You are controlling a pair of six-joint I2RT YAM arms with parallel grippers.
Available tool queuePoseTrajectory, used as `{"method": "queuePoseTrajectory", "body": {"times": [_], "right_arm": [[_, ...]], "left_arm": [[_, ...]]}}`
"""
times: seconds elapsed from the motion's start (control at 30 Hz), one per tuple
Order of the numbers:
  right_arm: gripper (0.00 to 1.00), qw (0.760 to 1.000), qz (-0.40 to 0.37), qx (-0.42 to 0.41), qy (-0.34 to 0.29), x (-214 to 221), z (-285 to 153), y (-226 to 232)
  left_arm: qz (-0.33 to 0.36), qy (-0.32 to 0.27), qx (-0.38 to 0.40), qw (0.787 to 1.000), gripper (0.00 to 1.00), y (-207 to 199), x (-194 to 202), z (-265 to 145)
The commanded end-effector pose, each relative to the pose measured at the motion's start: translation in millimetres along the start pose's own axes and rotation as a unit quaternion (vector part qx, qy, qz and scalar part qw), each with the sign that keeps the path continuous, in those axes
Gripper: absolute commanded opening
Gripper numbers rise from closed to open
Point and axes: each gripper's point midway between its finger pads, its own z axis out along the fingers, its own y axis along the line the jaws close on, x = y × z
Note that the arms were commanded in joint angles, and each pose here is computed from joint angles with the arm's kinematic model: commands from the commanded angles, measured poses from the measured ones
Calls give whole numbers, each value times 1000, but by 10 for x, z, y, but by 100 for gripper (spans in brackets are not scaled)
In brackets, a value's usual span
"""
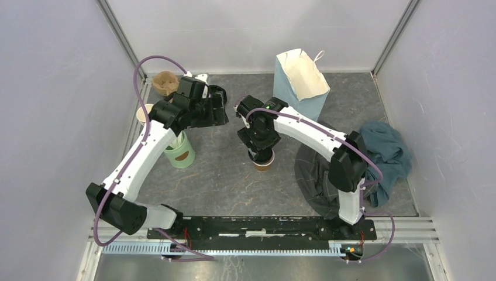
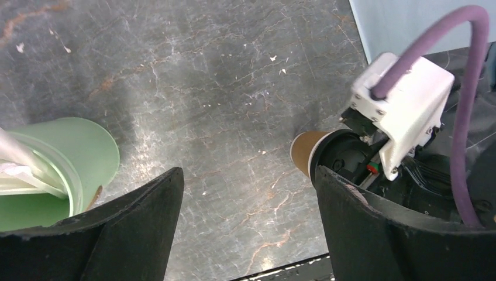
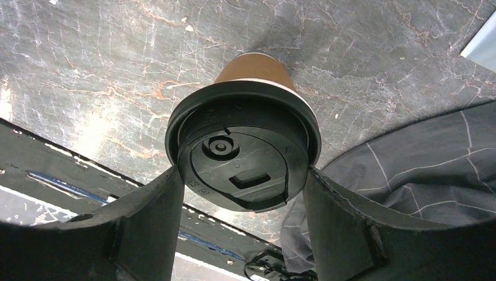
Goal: Pack the takeout coffee
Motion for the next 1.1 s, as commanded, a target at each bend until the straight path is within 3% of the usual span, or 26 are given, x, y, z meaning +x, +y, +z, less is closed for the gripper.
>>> {"method": "queuePoseTrajectory", "body": {"times": [0.0, 1.07], "right_arm": [[62, 1000, 19, 21, 1, -9, -71, -47], [65, 1000, 12, 14, 15, 72, 78, -33]], "left_arm": [[49, -26, -21, 998, 89, 13, -130, -88], [61, -28, -37, 997, 91, 35, -156, -69]]}}
